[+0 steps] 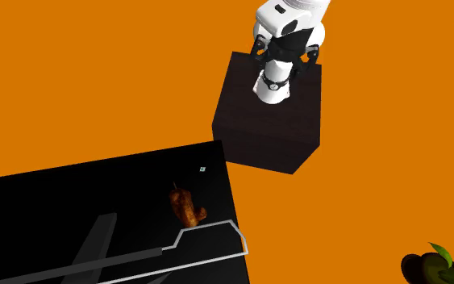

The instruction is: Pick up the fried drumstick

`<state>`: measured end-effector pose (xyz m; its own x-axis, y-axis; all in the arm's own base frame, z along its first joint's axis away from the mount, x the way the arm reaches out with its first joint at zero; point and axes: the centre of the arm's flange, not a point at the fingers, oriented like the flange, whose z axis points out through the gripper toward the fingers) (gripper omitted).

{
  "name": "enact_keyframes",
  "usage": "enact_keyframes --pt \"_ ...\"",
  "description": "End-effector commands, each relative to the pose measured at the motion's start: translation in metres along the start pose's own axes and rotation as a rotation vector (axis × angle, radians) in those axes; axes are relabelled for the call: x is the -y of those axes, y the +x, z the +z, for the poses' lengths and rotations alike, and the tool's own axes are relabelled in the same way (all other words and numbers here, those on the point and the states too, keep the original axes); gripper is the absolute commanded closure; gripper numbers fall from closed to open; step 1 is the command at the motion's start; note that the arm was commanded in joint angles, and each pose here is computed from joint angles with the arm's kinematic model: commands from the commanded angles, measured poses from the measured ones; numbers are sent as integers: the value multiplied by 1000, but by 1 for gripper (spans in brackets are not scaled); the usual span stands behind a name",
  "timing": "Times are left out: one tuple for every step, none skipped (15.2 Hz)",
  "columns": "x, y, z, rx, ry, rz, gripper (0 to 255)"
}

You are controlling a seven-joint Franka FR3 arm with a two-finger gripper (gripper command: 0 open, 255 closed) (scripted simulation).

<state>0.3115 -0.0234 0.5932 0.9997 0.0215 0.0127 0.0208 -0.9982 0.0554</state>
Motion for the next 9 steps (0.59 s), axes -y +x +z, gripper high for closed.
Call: enact_keyframes --pt "0 0 0 0 0 0 0" --pt "-9 7 5 -10 3 -12 0" --pt "-18 15 10 -21 6 -25 0" --pt "-26 23 14 -31 8 -37 0" --pt "-35 30 19 -41 11 -50 0" --pt "-43 38 24 -52 14 -62 0" --pt "-51 47 28 -62 17 -75 0" --pt "-60 55 33 -73 20 -87 0" --pt "-68 63 37 -83 22 -100 0"
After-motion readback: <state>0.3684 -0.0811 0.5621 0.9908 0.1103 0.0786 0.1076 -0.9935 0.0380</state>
